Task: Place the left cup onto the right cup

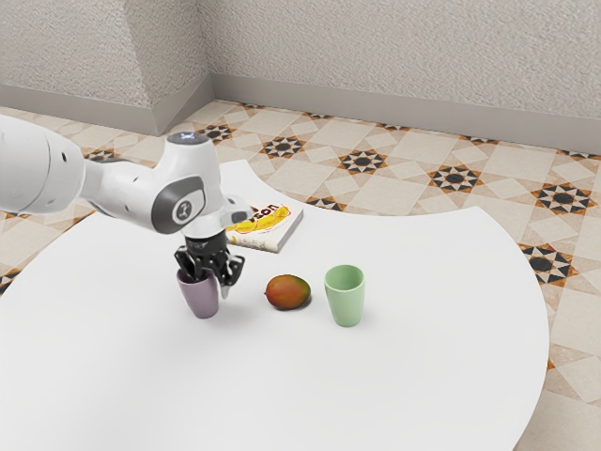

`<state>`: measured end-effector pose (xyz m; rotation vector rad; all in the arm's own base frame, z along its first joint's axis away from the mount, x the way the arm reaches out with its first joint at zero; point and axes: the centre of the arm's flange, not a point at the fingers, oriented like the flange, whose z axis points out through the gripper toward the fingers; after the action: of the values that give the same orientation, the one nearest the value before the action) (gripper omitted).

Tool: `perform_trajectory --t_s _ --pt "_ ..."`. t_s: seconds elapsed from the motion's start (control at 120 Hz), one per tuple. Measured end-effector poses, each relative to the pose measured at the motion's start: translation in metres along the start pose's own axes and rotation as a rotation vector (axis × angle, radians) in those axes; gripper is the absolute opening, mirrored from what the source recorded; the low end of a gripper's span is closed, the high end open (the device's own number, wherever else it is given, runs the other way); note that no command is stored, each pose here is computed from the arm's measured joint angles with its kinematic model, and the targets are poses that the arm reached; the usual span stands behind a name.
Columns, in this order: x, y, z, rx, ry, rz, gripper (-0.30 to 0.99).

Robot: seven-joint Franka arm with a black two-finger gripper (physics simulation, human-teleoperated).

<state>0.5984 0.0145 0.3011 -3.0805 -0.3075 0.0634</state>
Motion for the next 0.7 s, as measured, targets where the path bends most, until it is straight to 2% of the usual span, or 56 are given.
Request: perform_trajectory --t_s 0.117,0.258,0.517,0.7 --pt "0.000 -0.002 -0.001 0.001 0.001 -0.003 0.05" --pt "0.000 -0.002 -0.005 0.003 0.008 -0.002 -0.03" --pt "0.002 -0.002 -0.030 0.008 0.048 0.013 -0.07" --pt "0.019 0.023 -0.082 -0.002 0.106 0.049 -0.08"
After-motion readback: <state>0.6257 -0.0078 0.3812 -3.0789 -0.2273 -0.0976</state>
